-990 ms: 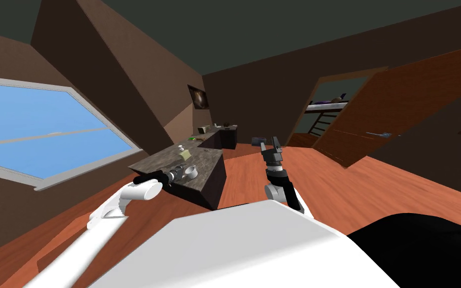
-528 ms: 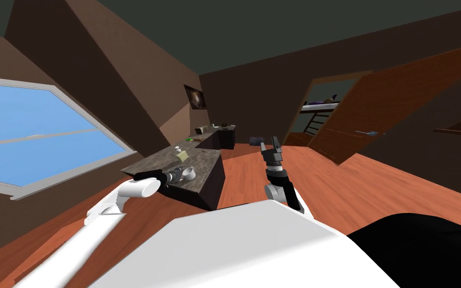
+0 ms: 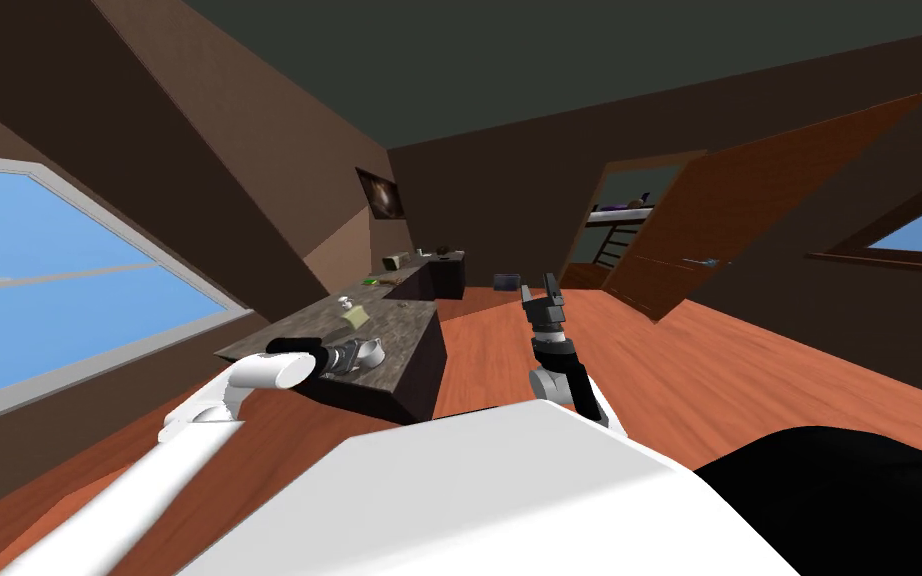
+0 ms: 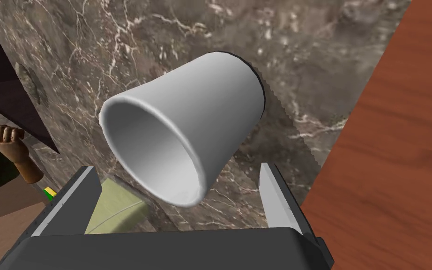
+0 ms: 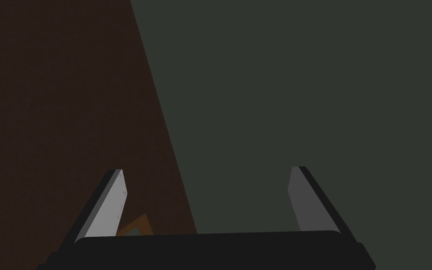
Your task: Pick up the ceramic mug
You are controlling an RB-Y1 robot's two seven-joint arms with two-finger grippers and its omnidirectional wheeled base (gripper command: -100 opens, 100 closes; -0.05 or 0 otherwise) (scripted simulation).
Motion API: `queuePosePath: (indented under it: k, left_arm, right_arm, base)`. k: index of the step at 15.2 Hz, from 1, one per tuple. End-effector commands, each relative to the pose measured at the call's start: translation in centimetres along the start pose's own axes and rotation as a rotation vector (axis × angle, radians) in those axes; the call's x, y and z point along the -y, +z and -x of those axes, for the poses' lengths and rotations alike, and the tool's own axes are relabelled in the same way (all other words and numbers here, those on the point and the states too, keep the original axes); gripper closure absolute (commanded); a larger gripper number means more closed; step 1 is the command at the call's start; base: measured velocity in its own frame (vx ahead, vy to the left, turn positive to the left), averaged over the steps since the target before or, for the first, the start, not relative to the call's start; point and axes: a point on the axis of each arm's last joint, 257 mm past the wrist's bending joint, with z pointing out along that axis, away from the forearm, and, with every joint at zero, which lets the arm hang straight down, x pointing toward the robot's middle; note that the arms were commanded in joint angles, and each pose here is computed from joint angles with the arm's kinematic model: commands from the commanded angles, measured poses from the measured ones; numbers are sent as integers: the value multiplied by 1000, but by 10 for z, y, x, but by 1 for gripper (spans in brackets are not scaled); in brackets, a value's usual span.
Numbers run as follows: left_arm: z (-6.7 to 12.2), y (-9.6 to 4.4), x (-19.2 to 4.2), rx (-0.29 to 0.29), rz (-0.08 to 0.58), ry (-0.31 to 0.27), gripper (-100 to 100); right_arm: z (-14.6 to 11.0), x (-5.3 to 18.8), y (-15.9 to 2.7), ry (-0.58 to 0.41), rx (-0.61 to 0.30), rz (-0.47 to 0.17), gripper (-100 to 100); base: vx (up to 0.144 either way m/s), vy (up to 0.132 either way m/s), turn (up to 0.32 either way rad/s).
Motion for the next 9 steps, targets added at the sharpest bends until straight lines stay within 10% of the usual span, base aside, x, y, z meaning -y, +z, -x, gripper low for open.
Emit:
queuePosePath:
  k: [1, 9]
  left_arm:
    - [1, 0, -11, -4, 45, -4, -100]
    - [10, -12, -43, -29, 217, -34, -100]
  right_arm:
    - [0, 0, 0, 0, 0, 0, 0]
    - [0, 0, 0, 0, 0, 0, 0]
  base:
    - [8, 3, -66]
    - [13, 6, -100]
